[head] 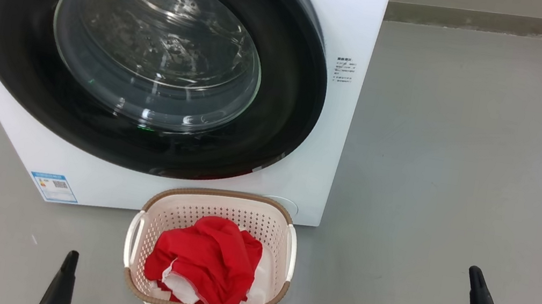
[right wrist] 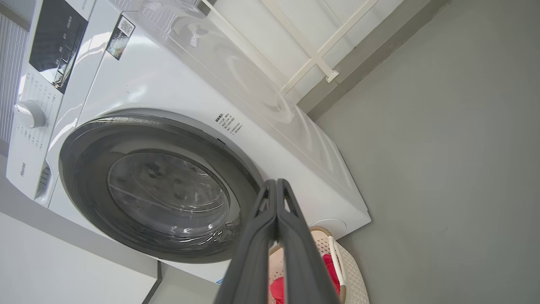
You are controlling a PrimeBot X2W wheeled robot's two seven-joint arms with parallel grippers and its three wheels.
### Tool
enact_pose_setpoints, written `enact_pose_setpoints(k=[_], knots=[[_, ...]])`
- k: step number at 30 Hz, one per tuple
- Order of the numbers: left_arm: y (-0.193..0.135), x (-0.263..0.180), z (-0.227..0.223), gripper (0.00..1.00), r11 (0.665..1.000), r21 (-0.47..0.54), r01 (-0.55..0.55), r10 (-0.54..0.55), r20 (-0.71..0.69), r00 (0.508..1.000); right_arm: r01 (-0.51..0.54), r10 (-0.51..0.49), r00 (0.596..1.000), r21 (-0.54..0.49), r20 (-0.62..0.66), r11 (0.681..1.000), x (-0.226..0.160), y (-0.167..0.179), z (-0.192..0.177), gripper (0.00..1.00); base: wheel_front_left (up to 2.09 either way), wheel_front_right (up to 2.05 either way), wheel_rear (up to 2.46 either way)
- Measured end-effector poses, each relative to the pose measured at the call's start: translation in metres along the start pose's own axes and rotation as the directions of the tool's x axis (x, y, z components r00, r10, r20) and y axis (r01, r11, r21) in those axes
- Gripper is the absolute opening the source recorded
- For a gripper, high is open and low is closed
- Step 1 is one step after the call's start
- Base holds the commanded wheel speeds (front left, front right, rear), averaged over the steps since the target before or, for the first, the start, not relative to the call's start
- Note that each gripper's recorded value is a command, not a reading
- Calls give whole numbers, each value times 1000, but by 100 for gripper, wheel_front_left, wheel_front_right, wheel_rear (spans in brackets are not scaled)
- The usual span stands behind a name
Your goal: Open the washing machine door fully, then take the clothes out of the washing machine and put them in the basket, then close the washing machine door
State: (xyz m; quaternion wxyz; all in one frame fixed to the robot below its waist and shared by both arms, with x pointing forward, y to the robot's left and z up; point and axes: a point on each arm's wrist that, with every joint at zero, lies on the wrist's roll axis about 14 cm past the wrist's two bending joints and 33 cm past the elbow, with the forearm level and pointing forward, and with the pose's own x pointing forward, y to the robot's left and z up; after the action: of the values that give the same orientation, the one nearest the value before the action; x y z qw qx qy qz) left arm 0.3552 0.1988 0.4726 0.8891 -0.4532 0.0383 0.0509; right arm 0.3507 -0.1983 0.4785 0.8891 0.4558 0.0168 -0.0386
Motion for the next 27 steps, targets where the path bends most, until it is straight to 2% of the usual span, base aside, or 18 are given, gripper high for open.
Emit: enact_pose_setpoints(k=[13, 27], knots=[[-2, 4, -2, 0, 989, -146, 3, -6, -21, 1000, 12, -10, 1000, 138, -11, 990, 6, -1, 1, 0, 0, 0, 0], [-4, 9, -4, 0, 955, -298, 6, -18, -36, 999, 19, -15, 1000, 297, -17, 955, 12, -2, 2, 0, 0, 0, 0]])
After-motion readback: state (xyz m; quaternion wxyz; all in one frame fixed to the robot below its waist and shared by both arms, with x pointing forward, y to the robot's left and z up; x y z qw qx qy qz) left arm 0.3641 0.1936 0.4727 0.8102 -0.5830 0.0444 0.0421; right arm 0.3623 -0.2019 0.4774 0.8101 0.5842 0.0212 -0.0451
